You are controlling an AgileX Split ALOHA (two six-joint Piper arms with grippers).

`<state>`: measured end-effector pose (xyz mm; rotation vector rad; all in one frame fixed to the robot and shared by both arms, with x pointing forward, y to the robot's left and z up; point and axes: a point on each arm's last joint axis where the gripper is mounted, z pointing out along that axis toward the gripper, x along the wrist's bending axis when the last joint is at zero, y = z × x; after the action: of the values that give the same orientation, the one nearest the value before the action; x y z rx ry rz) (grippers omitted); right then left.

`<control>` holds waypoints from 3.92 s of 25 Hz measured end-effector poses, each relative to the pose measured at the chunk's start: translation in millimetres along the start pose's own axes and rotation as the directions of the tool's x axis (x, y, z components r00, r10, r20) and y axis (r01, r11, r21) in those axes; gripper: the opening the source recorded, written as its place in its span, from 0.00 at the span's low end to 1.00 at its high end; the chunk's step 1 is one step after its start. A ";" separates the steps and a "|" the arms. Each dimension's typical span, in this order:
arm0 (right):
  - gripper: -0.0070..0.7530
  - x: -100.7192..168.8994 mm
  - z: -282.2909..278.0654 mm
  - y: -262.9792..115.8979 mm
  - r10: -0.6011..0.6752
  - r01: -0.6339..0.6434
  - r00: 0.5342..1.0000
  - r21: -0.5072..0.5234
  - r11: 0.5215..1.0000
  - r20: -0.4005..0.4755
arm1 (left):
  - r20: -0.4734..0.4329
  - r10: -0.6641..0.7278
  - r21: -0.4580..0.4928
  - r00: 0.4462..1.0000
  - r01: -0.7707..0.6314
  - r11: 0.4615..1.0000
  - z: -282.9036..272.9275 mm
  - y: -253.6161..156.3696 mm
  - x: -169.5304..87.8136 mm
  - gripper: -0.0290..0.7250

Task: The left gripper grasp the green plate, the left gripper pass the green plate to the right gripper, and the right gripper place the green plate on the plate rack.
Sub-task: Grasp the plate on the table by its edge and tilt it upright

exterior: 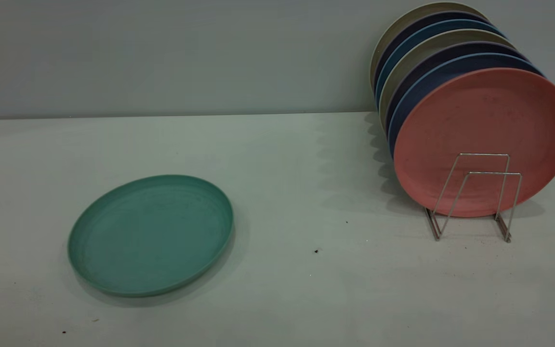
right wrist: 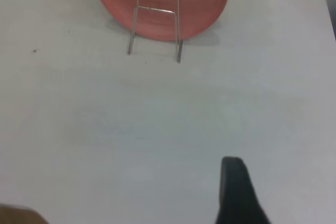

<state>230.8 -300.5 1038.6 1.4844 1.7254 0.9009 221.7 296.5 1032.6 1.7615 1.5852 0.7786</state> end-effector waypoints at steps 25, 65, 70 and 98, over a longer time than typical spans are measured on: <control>0.58 1.0 -5.6 10.6 -0.021 0.020 1.000 -0.068 0.998 -0.013 | 0.045 0.055 -0.047 0.998 -0.052 0.998 -2.9 11.6 -4.0 0.79; 0.58 11.9 124.8 98.5 0.005 0.018 0.983 0.124 0.992 -0.185 | 0.259 -0.577 0.533 0.774 0.384 0.754 330.4 95.5 74.3 0.77; 0.58 11.4 125.4 100.9 0.006 0.012 0.984 0.099 0.995 -0.180 | 0.218 -0.637 0.605 0.739 0.410 0.682 362.7 58.8 74.2 0.75; 0.57 10.7 126.3 105.5 0.022 -0.013 0.985 0.053 0.998 -0.170 | 0.197 -0.756 0.590 0.624 0.540 0.600 421.5 -4.6 65.2 0.11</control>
<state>391.3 -269.3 1060.5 1.4947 1.8742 1.0252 553.8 332.6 767.4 1.2880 2.0047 -0.4067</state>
